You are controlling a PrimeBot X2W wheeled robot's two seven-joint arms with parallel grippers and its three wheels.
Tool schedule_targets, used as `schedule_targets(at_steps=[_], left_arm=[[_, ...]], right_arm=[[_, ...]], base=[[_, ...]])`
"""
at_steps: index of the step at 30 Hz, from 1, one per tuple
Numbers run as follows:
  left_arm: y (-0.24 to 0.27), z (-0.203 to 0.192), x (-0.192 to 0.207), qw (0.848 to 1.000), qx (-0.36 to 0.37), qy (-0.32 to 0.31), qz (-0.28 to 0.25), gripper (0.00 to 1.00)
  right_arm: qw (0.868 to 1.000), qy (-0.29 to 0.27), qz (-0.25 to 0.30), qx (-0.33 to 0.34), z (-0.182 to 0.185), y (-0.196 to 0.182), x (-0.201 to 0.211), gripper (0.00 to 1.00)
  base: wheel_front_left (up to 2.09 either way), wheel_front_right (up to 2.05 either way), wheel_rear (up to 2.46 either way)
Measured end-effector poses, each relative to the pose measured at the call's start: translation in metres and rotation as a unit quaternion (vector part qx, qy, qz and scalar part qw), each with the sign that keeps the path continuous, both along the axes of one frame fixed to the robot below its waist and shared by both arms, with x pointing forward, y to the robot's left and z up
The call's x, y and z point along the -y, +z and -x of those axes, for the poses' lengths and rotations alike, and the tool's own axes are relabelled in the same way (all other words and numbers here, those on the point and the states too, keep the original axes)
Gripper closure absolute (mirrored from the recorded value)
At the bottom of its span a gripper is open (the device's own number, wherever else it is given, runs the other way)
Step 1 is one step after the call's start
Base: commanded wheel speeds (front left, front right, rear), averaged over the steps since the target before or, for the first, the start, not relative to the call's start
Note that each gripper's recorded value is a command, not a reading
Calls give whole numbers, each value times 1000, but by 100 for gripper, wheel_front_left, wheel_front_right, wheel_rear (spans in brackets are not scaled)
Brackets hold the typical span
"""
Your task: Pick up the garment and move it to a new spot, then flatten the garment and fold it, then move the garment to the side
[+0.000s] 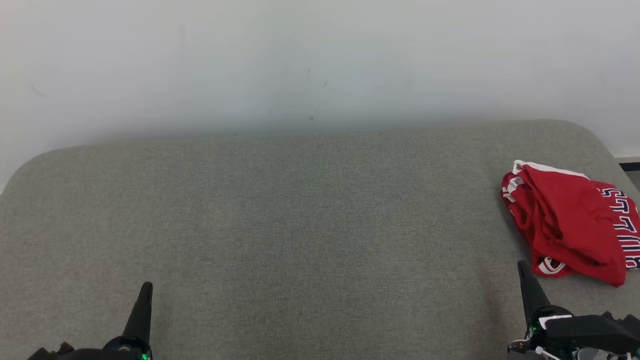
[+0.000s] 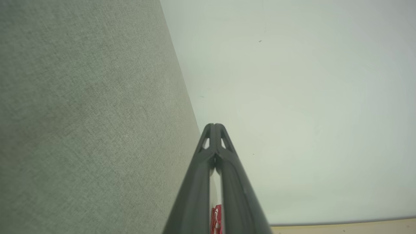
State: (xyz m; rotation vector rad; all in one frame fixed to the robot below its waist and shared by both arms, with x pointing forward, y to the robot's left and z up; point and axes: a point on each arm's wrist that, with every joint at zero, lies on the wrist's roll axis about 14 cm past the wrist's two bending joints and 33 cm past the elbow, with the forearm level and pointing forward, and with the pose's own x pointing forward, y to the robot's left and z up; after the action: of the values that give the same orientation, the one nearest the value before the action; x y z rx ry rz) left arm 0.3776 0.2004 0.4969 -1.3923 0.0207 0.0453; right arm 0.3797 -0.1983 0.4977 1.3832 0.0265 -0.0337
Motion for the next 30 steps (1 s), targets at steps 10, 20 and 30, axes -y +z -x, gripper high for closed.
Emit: schedule_targets(at_steps=[10,20,30], left_arm=[[2,-4,1,999,5,-4,36,100],[5,-8,1,998,11,-7,69,100],[7,-10,2,996,16,-9,91,100]], right_arm=[[999,1,-37,7,-4,4,1,100],[997,2,-71,12,-6,6,2,100],[995,2,-95,15,-8,7,2,100]], base=[[0,0,0],[0,0,0],[0,0,0]])
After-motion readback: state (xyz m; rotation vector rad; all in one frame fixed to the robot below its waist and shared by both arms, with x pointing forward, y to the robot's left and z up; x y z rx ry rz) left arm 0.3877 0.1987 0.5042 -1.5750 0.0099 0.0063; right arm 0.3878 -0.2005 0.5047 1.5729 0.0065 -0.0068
